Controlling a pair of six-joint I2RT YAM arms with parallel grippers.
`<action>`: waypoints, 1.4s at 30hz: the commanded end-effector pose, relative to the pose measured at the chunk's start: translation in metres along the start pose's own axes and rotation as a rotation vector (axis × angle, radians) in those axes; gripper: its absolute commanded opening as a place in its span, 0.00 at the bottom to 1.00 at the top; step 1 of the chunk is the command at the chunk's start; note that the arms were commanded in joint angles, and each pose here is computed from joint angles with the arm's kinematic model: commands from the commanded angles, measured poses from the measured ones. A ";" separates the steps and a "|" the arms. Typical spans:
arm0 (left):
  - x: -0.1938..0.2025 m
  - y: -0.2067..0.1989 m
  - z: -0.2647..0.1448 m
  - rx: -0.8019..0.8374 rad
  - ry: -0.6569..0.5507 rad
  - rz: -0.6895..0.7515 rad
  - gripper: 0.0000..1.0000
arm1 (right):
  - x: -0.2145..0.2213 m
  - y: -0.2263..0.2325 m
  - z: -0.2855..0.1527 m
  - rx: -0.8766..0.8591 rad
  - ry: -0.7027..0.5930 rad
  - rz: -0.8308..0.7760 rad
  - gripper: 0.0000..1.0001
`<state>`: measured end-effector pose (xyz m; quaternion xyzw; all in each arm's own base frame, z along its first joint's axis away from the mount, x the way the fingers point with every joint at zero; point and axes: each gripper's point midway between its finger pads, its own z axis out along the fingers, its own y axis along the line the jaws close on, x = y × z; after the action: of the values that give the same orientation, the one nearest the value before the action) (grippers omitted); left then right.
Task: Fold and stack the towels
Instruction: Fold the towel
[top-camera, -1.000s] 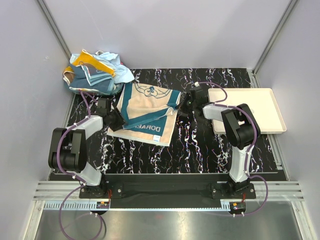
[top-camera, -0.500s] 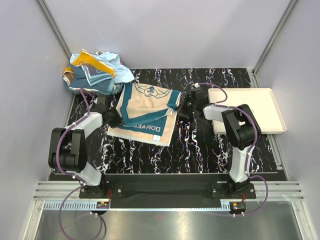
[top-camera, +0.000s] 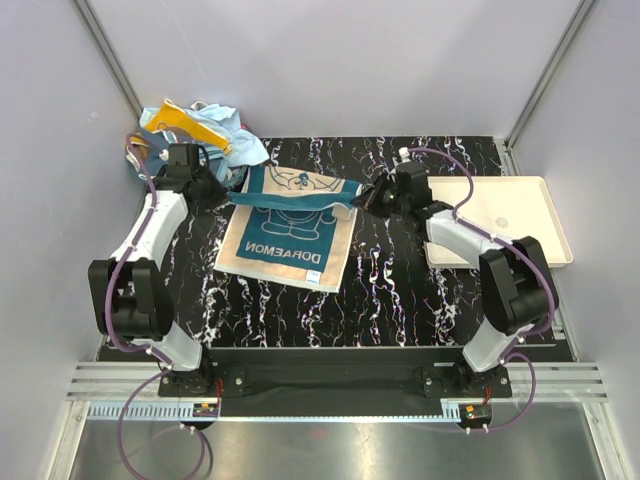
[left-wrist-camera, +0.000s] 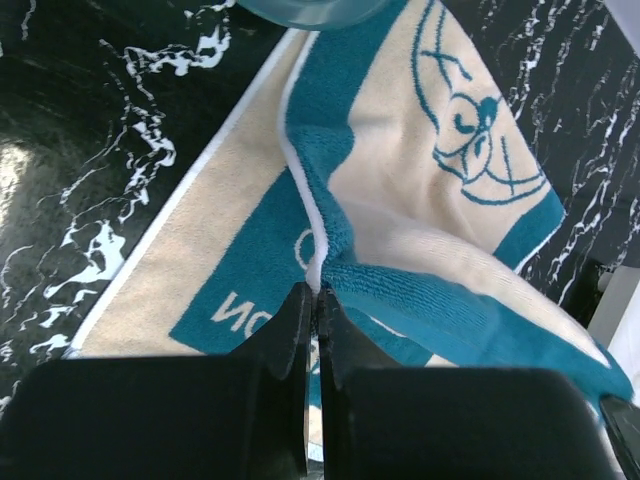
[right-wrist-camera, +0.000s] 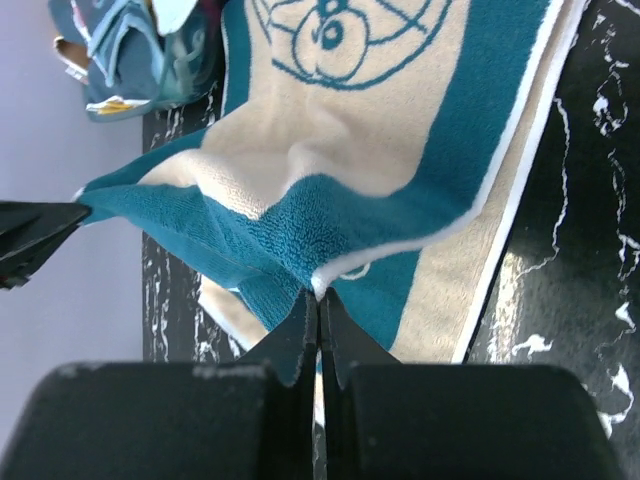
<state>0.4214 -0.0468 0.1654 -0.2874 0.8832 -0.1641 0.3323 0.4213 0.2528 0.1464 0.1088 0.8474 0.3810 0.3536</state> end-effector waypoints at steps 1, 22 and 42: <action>-0.002 0.010 -0.004 -0.050 0.013 0.011 0.00 | 0.005 0.017 -0.020 -0.058 0.012 -0.020 0.00; -0.013 0.054 -0.017 -0.140 -0.003 -0.027 0.00 | 0.078 0.042 -0.050 -0.068 0.147 -0.056 0.00; -0.009 0.071 -0.032 -0.165 -0.006 -0.022 0.00 | 0.123 0.032 -0.049 -0.044 0.242 -0.015 0.00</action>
<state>0.3741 0.0028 0.1352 -0.3264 0.9018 -0.1072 0.2620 0.2980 0.2990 0.1184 0.0449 0.8827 0.3959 0.2491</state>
